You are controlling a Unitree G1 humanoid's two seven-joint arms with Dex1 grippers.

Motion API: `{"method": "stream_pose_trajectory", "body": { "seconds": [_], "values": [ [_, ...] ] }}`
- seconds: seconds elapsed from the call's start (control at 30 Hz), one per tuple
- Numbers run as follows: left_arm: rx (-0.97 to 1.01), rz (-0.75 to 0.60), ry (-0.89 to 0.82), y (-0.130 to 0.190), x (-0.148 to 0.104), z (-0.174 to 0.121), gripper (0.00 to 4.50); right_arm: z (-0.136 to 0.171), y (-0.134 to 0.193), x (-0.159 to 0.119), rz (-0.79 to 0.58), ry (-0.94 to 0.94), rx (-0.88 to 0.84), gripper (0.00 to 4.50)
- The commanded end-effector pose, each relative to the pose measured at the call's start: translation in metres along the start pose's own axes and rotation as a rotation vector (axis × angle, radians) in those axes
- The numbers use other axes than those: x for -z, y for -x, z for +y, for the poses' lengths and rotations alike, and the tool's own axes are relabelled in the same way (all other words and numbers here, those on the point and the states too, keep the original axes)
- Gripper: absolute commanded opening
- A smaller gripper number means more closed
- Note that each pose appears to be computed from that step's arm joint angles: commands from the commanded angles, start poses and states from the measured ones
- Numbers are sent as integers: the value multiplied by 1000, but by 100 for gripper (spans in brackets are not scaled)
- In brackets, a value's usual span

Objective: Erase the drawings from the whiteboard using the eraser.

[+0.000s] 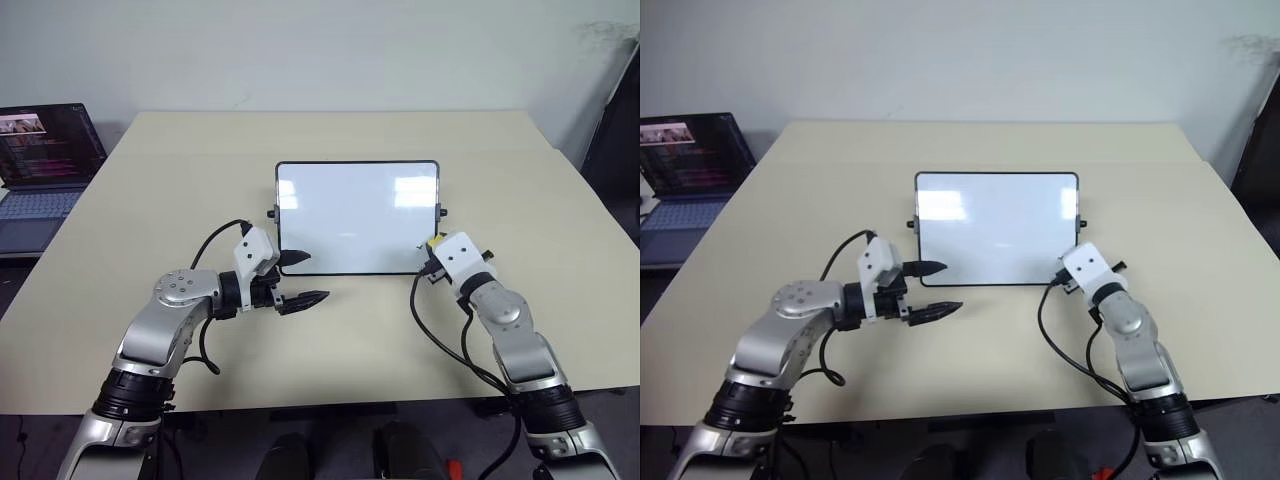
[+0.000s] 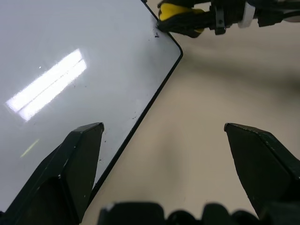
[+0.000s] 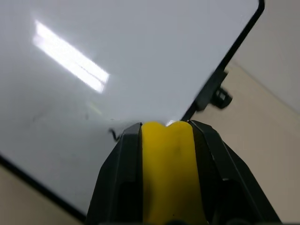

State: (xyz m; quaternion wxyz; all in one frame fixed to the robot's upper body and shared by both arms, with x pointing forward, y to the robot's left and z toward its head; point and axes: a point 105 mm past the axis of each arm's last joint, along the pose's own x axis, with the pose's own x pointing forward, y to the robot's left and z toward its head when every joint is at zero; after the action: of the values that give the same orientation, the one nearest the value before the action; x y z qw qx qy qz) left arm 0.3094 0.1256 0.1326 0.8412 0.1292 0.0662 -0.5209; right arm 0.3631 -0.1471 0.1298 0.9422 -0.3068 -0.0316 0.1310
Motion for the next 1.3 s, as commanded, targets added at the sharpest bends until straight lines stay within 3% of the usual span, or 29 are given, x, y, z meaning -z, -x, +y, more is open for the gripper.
{"method": "stream_pose_trajectory", "body": {
  "seconds": [0.03, 0.33, 0.57, 0.67, 0.83, 0.9, 1.13, 1.3],
  "values": [
    [6, -37, -36, 0, -14, -1, 450, 2, -6, -8, -32, 15, 1, 111],
    [6, -42, -39, 0, -16, -1, 450, 30, 7, 52, 210, -3, -135, 111],
    [10, -43, -36, -1, -16, -3, 450, 41, 18, 60, 258, -16, -202, 111],
    [11, -44, -35, -1, -16, -3, 450, 40, 14, 45, 199, -38, -193, 111],
    [18, -58, -38, -3, -19, -5, 450, 29, 9, -12, -46, -117, -158, 111],
    [34, -72, -54, -5, -25, -7, 450, 27, 12, -23, -94, -129, -165, 111],
    [152, -115, -134, -15, -48, -24, 450, 27, 29, -25, -99, -161, -211, 111],
    [252, -100, -206, -25, -52, -37, 450, 2, 41, -19, -56, -180, -119, 111]
  ]
}}
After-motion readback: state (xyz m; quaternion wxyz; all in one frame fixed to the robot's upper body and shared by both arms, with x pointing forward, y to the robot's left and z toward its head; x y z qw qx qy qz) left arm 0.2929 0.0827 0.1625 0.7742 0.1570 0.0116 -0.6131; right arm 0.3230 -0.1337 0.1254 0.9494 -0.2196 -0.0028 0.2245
